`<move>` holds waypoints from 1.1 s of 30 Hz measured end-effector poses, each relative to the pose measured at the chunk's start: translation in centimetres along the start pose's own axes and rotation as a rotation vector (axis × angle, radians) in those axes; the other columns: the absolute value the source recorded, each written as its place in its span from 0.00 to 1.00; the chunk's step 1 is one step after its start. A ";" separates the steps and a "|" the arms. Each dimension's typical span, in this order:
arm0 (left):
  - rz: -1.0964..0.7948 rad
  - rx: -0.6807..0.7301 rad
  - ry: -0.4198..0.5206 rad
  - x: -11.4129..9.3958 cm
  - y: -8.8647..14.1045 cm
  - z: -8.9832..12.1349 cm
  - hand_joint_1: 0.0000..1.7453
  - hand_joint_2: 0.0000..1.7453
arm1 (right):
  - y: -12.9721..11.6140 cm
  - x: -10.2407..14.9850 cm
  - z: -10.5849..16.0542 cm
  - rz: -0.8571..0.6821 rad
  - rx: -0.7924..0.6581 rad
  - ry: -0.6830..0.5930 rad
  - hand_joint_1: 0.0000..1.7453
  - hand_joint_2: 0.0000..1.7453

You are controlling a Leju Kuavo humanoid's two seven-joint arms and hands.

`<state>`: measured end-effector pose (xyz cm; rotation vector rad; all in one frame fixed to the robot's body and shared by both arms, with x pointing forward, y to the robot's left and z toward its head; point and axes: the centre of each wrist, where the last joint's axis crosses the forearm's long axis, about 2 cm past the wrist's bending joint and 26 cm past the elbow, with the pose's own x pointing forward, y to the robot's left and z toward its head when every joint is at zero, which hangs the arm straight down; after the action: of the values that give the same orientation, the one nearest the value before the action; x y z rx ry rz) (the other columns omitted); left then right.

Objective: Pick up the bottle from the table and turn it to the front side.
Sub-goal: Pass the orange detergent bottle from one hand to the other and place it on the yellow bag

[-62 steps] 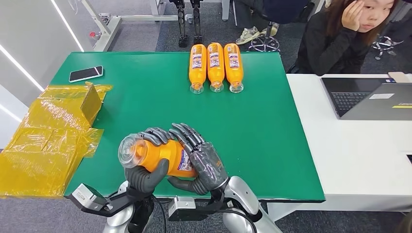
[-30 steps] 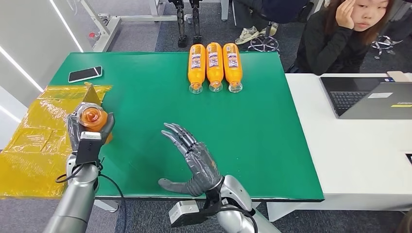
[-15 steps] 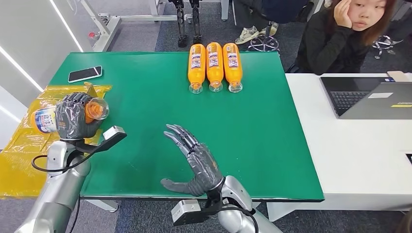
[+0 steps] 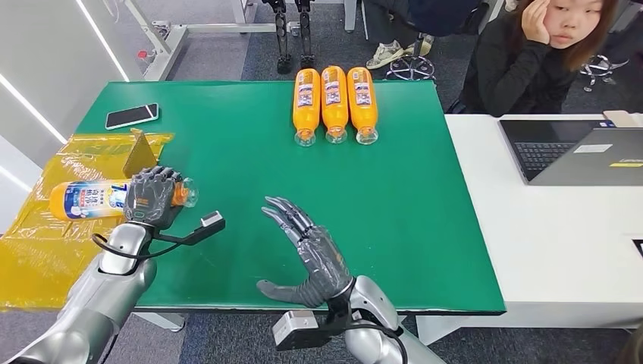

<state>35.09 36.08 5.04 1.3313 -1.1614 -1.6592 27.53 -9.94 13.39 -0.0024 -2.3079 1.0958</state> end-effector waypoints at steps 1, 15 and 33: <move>-0.007 -0.033 -0.001 -0.1 -0.2 0.1 0.17 1.00 | 0.0 0.0 0.1 0.001 0.002 0.001 0.00 1.00; -0.074 -0.270 0.002 -0.2 -2.2 1.6 0.00 1.00 | 0.2 0.3 1.3 0.007 0.015 0.014 0.00 1.00; 0.145 -0.001 -0.089 -3.7 -1.8 2.3 0.00 1.00 | -0.2 0.3 1.5 0.018 0.002 0.024 0.00 1.00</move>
<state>33.72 40.53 4.75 1.1541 -1.2781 -1.6275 26.59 -11.01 12.91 -0.0354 -2.2901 1.1013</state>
